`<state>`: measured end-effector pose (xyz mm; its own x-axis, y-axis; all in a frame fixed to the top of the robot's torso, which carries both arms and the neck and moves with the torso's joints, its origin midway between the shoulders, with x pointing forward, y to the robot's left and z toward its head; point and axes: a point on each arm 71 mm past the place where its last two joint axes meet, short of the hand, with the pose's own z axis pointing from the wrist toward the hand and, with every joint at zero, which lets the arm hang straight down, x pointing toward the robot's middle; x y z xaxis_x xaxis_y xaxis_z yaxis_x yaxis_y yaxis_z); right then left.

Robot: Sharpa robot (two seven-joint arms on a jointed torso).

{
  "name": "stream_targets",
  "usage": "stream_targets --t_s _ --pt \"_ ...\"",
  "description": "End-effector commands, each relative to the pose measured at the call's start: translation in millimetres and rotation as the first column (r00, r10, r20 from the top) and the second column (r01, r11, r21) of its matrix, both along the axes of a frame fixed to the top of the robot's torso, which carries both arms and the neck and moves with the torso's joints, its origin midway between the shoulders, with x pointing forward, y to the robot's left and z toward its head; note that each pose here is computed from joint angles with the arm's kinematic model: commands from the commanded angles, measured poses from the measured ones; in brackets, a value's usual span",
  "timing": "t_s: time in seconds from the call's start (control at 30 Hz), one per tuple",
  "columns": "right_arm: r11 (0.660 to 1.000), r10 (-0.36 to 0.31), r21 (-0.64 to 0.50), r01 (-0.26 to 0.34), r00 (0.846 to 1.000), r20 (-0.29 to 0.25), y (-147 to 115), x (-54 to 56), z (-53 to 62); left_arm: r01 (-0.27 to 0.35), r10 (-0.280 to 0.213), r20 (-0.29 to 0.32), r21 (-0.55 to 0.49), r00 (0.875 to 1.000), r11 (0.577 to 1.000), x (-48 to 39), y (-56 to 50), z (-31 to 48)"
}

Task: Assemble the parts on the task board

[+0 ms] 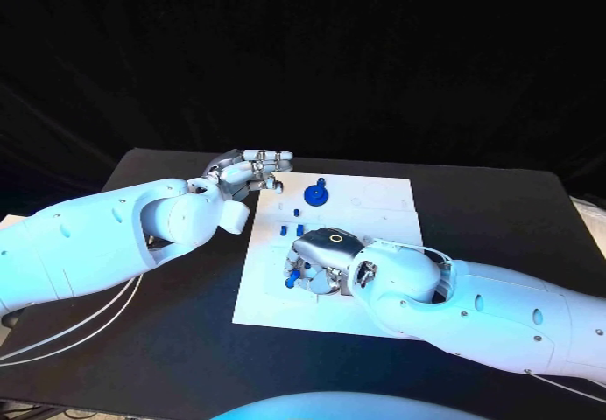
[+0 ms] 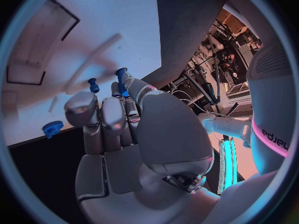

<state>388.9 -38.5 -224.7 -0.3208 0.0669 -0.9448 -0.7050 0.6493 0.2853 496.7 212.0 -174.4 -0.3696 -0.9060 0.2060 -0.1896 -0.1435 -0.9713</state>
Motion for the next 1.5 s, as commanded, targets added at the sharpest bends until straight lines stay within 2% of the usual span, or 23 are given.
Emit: stream_targets --t_s 0.03,0.27,0.53,0.8,0.97,1.03,1.13,1.2,1.23,1.27,1.33,1.5 --pt "0.999 0.007 -0.051 -0.007 1.0 0.007 1.4 -1.7 -5.8 0.021 -0.021 0.006 -0.007 1.0 1.0 -0.7 -2.2 0.9" --pt "0.997 0.02 -0.072 -0.02 1.0 0.002 6.4 -4.8 -9.2 0.021 -0.021 0.006 -0.007 1.0 1.0 -0.8 -2.2 0.9" --pt "1.0 0.0 -0.009 0.0 1.0 0.027 6.0 -4.5 -5.2 0.022 -0.021 0.004 -0.006 1.0 1.0 -0.9 -2.0 0.8" --pt "0.985 -0.053 0.167 0.039 0.995 0.079 -10.2 -7.7 9.2 0.021 -0.021 0.002 -0.005 1.0 1.0 -0.8 -0.5 0.5" --pt "0.969 -0.096 0.236 0.079 0.993 0.064 -35.1 -9.7 23.9 0.019 -0.019 0.0 -0.003 1.0 1.0 -0.5 1.1 0.3" --pt "0.96 -0.132 0.251 0.12 0.991 0.031 -52.7 -8.2 32.1 0.018 -0.018 -0.001 -0.002 1.0 1.0 -0.6 1.7 0.2" --pt "0.941 -0.222 0.248 0.232 0.973 -0.069 -87.7 -2.4 42.9 0.017 -0.017 -0.002 -0.001 1.0 1.0 -0.7 2.7 0.1" --pt "0.924 -0.285 0.228 0.307 0.95 -0.126 -109.9 0.3 46.6 0.016 -0.016 -0.002 -0.001 1.0 1.0 -1.0 3.0 0.1" --pt "0.912 -0.322 0.214 0.349 0.934 -0.151 -122.4 1.3 47.6 0.016 -0.016 -0.002 -0.001 1.0 1.0 -1.2 3.0 0.2" --pt "0.906 -0.342 0.206 0.37 0.926 -0.161 -128.5 1.7 47.9 0.016 -0.016 -0.002 -0.001 1.0 1.0 -1.3 3.1 0.2" --pt "0.882 -0.408 0.173 0.438 0.895 -0.182 -149.3 1.9 47.0 0.017 -0.017 -0.001 -0.001 1.0 1.0 -1.8 2.8 0.4" --pt "0.839 -0.52 0.083 0.539 0.836 -0.173 -183.3 -2.8 40.7 0.019 -0.019 0.0 -0.001 1.0 1.0 -3.0 2.0 1.0"
